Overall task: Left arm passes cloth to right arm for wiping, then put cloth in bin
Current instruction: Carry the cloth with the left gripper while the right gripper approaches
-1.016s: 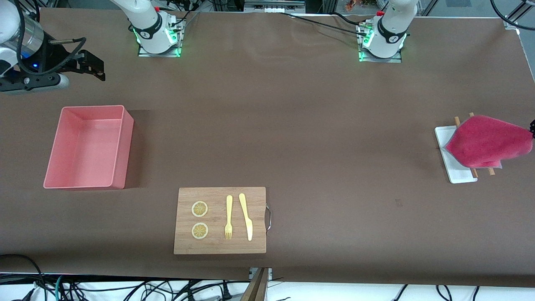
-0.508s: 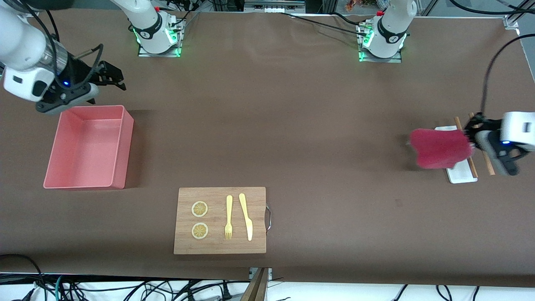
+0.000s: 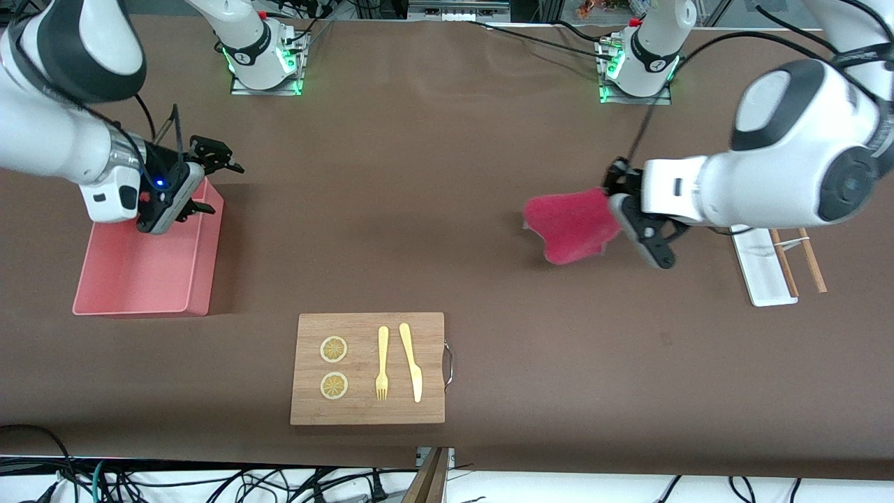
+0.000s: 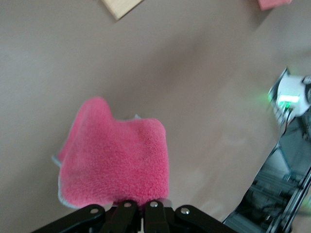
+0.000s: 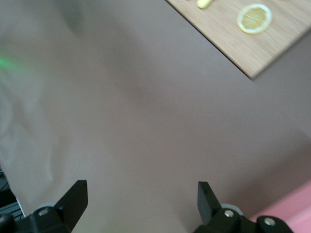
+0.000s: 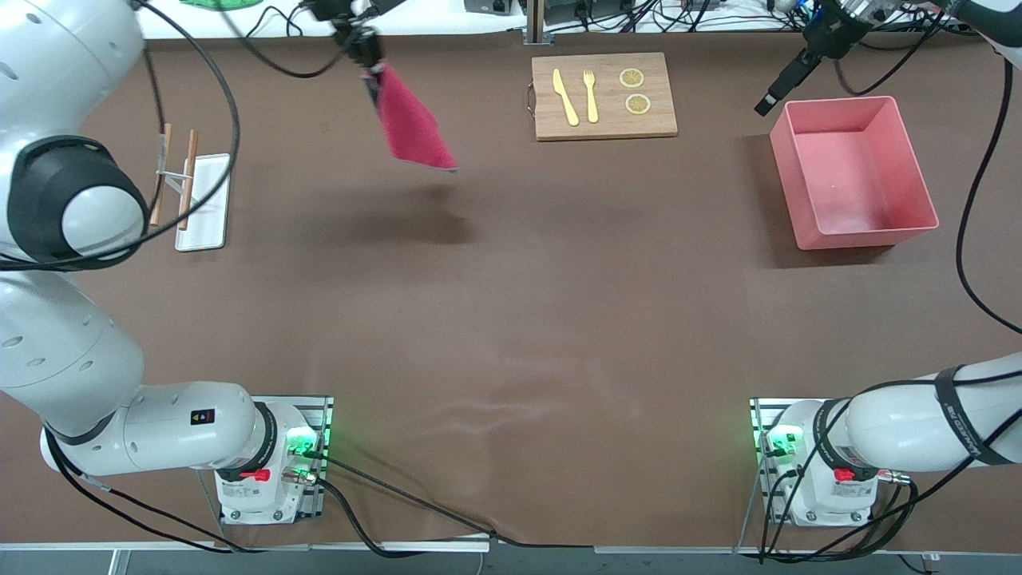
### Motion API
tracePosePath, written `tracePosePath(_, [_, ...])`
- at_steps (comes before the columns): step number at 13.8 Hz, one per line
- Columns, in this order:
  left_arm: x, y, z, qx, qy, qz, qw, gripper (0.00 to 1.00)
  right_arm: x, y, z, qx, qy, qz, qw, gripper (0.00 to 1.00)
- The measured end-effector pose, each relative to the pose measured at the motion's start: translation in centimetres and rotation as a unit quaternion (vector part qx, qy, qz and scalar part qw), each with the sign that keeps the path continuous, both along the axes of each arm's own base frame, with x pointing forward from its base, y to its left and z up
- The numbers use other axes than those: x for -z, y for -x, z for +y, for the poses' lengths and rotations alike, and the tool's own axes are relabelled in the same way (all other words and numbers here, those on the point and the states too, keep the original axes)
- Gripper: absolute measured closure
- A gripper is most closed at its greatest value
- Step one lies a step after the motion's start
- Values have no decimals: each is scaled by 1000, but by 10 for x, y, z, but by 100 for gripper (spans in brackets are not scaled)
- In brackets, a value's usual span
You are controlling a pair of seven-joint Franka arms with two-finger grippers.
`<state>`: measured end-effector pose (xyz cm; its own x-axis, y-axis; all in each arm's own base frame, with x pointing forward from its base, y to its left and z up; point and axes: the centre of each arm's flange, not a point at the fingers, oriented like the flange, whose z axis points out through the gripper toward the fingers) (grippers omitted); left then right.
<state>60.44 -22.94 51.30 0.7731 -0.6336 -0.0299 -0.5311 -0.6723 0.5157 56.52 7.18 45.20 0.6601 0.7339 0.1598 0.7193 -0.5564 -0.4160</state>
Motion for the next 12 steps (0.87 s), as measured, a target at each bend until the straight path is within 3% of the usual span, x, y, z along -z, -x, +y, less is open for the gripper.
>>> tracePosePath(3, [-28, 20, -77, -65, 9, 5, 998, 97, 59, -13, -5, -47, -101, 7, 994, 0])
tracePosePath(6, [-41, 32, -114, -111, 24, 17, 993, 97, 106, -17, 29, -89, -183, 5, 979, 0])
tracePosePath(9, [-40, 37, -144, -154, 40, 36, 987, 97, 119, -20, 81, -124, -230, -36, 965, 0])
tracePosePath(12, [-32, 46, -174, -166, 43, 40, 984, 97, 119, -19, 138, -162, -259, -105, 947, 0])
